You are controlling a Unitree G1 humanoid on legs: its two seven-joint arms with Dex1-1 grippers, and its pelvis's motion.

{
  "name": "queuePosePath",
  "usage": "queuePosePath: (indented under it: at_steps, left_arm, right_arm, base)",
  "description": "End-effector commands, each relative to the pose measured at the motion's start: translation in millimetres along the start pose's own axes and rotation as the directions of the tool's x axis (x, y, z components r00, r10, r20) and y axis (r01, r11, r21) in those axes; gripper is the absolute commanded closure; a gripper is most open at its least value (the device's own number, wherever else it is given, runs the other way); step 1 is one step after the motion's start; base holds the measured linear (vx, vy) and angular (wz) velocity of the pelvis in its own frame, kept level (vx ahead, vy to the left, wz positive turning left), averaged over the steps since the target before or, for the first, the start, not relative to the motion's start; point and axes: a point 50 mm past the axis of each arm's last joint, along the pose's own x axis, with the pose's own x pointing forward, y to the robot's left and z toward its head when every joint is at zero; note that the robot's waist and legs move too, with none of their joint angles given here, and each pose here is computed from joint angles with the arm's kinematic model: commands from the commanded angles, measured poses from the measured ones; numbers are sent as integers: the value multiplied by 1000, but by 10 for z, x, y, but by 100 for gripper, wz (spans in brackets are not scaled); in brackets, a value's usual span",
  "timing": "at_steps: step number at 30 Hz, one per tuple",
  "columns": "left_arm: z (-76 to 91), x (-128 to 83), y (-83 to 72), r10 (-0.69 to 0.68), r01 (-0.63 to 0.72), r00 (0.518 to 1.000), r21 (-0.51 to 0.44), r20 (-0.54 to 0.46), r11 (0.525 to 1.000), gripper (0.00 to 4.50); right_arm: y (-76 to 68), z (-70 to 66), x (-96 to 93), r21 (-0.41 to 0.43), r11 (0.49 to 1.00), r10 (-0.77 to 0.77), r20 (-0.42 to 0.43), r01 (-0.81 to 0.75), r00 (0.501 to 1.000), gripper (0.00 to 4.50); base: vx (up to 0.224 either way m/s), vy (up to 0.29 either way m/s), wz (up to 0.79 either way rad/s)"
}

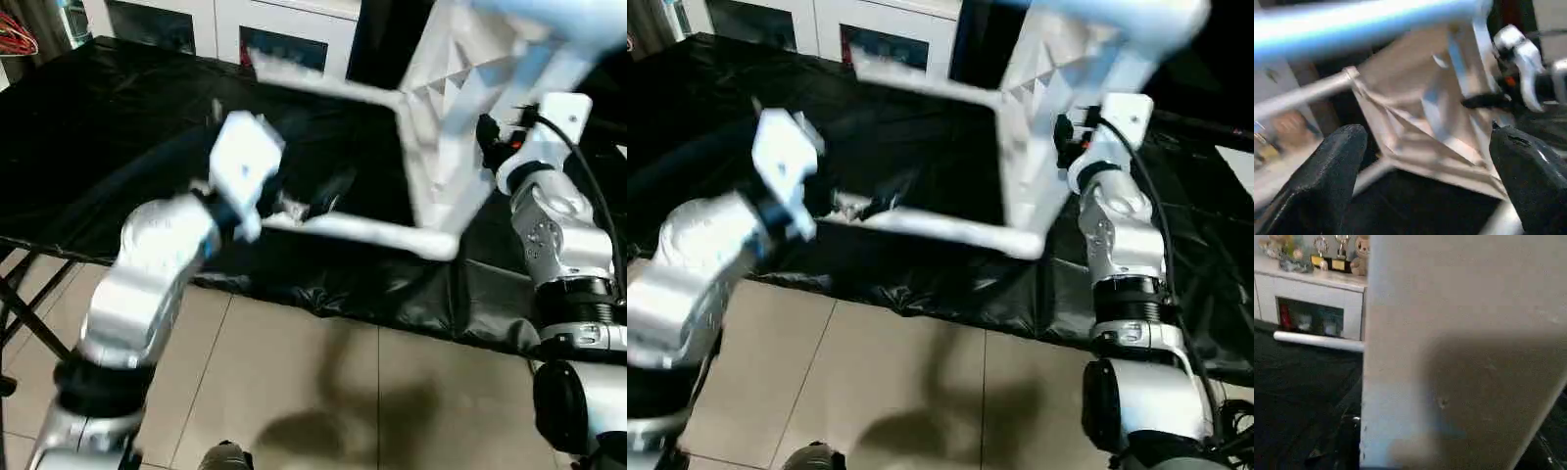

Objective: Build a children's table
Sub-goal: Flip table

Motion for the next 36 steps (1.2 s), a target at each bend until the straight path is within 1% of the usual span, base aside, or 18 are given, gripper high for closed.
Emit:
queuePosePath:
  at_steps: [1, 3, 4, 5, 6, 7, 8, 9, 10, 11, 14, 17, 19, 21, 24, 27, 33, 36]
  left_arm:
    - [93, 36, 53, 15, -17, 999, 65, 35, 998, 0]
    - [110, 46, 64, 16, -19, 999, 83, 40, 996, 0]
    - [174, 78, 94, 7, -17, 998, 165, 59, 986, 0]
    - [315, 155, 161, 7, -38, 995, 327, 95, 944, 0]
    - [371, 187, 191, 14, -56, 994, 382, 110, 922, 0]
    - [418, 220, 225, 31, -81, 992, 417, 125, 905, 0]
    - [447, 241, 246, 40, -98, 990, 442, 137, 892, 0]
    - [491, 292, 286, 52, -121, 988, 503, 149, 856, 0]
    - [504, 330, 313, 54, -127, 988, 555, 145, 822, 0]
    - [504, 330, 313, 54, -127, 988, 555, 145, 822, 0]
    - [532, 408, 403, 83, -169, 983, 648, 161, 743, 0]
    - [533, 473, 500, 109, -202, 978, 692, 177, 693, 0]
    - [507, 494, 528, 115, -198, 980, 703, 164, 683, 0]
    - [422, 539, 594, 124, -177, 984, 735, 126, 655, 0]
    - [345, 575, 647, 133, -151, 987, 755, 85, 638, 0]
    - [306, 633, 741, 168, -160, 983, 776, 71, 610, 0]
    - [266, 689, 814, 183, -159, 981, 796, 62, 584, 0]
    - [238, 713, 889, 209, -168, 976, 810, 58, 562, 0]
  right_arm:
    - [-110, 37, -5, -43, 997, -60, -18, 59, 998, 254]
    - [-106, 41, -5, -51, 997, -60, -21, 59, 998, 254]
    - [-80, 45, -1, -78, 996, -52, -34, 49, 998, 254]
    - [2, 46, 10, -103, 995, -6, -52, 1, 999, 254]
    - [28, 40, 14, -111, 994, 9, -60, -15, 998, 254]
    - [42, 27, 15, -117, 993, 18, -67, -26, 998, 254]
    - [45, 16, 16, -117, 993, 22, -72, -30, 997, 219]
    - [44, -8, 15, -121, 992, 18, -80, -28, 997, 198]
    - [46, -30, 15, -124, 992, 17, -86, -28, 996, 198]
    - [46, -30, 15, -124, 992, 17, -86, -28, 996, 181]
    - [47, -75, 14, -148, 989, -7, -91, -7, 996, 165]
    - [43, -129, 2, -154, 988, -19, -96, 4, 995, 165]
    - [47, -144, -4, -152, 988, -16, -97, 2, 995, 165]
    - [45, -210, -22, -154, 988, -16, -112, -2, 994, 165]
    - [32, -281, -30, -166, 986, -22, -132, 0, 991, 165]
    - [-22, -444, -57, -250, 968, -56, -196, 6, 979, 165]
    - [-41, -541, -63, -225, 974, -64, -206, 16, 976, 165]
    - [-38, -605, -57, -250, 968, -46, -214, -9, 976, 165]
  base:
    - [0, 0, 0]
    - [0, 0, 0]
    - [0, 0, 0]
    - [0, 0, 0]
    - [0, 0, 0]
    - [0, 0, 0]
    - [0, 0, 0]
    - [0, 0, 0]
    - [0, 0, 0]
    - [0, 0, 0]
    - [0, 0, 0]
    - [0, 0, 0]
    - [0, 0, 0]
    - [0, 0, 0]
    - [0, 0, 0]
    - [0, 0, 0]
    - [0, 0, 0]
    - [0, 0, 0]
